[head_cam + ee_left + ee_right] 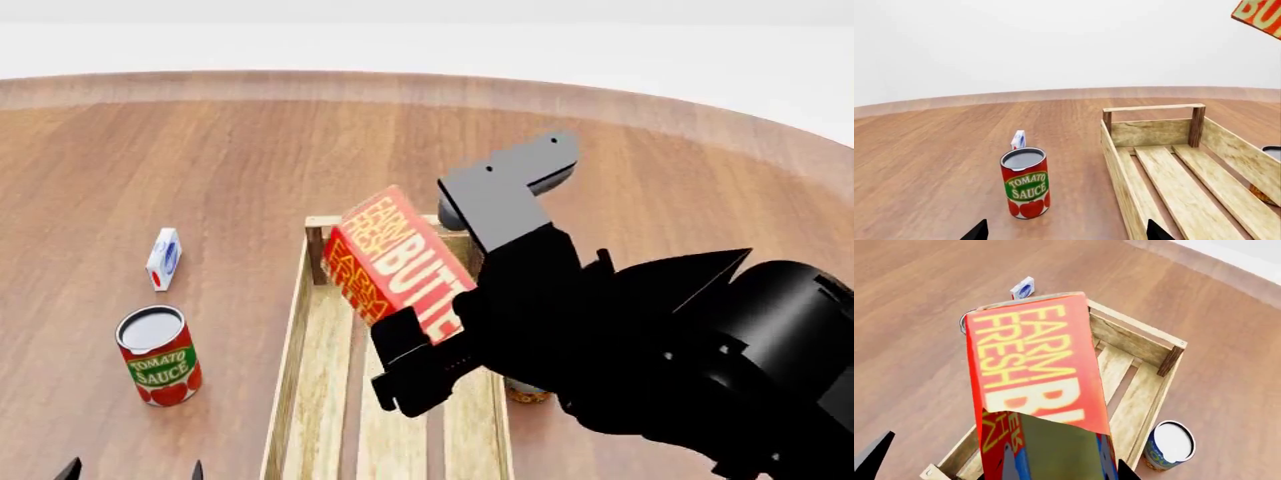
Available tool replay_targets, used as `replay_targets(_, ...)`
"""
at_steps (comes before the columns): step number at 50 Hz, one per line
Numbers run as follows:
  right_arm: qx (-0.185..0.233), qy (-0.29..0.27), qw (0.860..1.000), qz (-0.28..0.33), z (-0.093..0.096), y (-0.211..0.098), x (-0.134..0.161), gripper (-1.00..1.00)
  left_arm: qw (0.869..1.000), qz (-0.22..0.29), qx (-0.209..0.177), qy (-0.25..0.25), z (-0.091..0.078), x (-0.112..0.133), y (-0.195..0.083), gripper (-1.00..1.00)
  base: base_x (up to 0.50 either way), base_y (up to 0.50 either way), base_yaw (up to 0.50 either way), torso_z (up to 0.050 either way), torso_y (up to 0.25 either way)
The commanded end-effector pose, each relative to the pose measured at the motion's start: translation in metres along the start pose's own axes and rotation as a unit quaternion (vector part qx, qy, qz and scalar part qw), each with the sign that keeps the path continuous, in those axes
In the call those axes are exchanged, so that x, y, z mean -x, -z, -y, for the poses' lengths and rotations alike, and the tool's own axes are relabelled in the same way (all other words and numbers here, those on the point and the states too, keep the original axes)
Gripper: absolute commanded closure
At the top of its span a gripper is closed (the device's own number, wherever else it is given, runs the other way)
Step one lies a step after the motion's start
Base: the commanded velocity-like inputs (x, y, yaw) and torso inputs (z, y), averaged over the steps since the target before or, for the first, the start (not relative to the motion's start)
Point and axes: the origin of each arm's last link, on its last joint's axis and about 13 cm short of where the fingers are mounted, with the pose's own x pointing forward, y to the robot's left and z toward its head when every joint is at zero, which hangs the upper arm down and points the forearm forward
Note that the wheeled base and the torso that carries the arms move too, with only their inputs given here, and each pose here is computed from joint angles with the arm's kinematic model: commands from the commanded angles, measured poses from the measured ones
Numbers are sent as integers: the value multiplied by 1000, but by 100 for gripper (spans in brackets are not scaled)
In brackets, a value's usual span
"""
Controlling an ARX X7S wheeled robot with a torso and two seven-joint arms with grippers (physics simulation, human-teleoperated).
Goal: Pick up the butter and put it in the tray.
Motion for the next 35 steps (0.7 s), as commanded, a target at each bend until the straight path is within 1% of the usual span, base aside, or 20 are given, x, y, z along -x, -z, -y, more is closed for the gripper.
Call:
replay_targets(1,-21,42,996,74,6,-30,-11,100,1000,1,0,1,1,1,-1,-100,0,0,0,0,0)
replay_targets(2,-38,45,995,85,7,-35,-12,100,1000,1,0,0,0,0,0,-100,0,0,0,0,0)
replay_targets(8,-53,55,993,89,7,-43,-18,100,1000,2,1,0,1,1,-1,-100,0,0,0,0,2)
replay_targets(25,-59,62,993,80,2,-56,-33,100,1000,2,2,-1,0,1,-1,-100,0,0,0,1,1)
replay_targets(35,-59,65,994,64,-1,-59,-48,100,1000,2,2,-3,0,1,-1,-100,0,0,0,0,1)
